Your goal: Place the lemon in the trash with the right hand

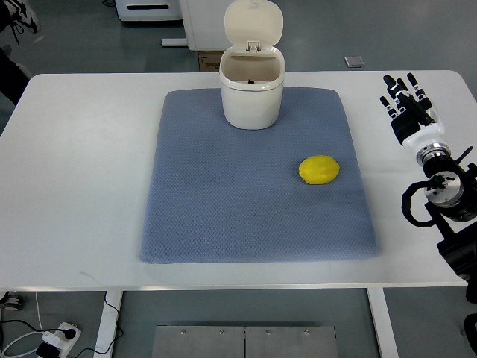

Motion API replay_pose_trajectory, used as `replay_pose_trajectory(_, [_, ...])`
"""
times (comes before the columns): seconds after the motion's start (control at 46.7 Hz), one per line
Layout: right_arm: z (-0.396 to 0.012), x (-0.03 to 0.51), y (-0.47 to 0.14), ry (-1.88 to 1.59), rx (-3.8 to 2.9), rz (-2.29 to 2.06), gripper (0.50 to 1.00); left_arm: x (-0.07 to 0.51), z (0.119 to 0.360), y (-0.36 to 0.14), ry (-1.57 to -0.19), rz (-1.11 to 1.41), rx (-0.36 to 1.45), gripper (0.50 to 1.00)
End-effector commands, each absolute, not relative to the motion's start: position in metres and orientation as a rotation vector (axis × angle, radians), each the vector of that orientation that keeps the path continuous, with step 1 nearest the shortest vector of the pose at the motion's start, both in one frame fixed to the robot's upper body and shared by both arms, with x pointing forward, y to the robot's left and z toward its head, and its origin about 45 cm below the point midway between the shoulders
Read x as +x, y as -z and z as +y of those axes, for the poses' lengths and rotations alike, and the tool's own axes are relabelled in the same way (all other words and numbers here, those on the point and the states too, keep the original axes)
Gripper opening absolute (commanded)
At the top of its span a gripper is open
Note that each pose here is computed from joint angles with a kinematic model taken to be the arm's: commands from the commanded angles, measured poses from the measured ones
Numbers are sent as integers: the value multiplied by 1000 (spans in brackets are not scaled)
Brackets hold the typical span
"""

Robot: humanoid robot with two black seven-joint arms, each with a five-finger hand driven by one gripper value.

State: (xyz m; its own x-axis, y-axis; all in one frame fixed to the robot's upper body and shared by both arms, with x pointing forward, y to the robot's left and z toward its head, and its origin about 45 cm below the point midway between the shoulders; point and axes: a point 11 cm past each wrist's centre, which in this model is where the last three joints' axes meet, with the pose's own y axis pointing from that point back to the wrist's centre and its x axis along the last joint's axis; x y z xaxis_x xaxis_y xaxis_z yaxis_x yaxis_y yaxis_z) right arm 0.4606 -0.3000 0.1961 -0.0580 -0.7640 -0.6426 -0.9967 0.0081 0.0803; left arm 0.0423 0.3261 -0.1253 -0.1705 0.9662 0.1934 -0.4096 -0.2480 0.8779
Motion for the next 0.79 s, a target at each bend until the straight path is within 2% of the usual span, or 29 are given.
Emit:
replay_pose_trajectory(0.0, [-300,461,-196,-743,-1804,1874,1000,42,326,125,-1644,840,965,1000])
replay_pose_trajectory(0.77, [-292,462,-198,-725,-1866,1859,1000,42,325,125,-1641,844,960,1000])
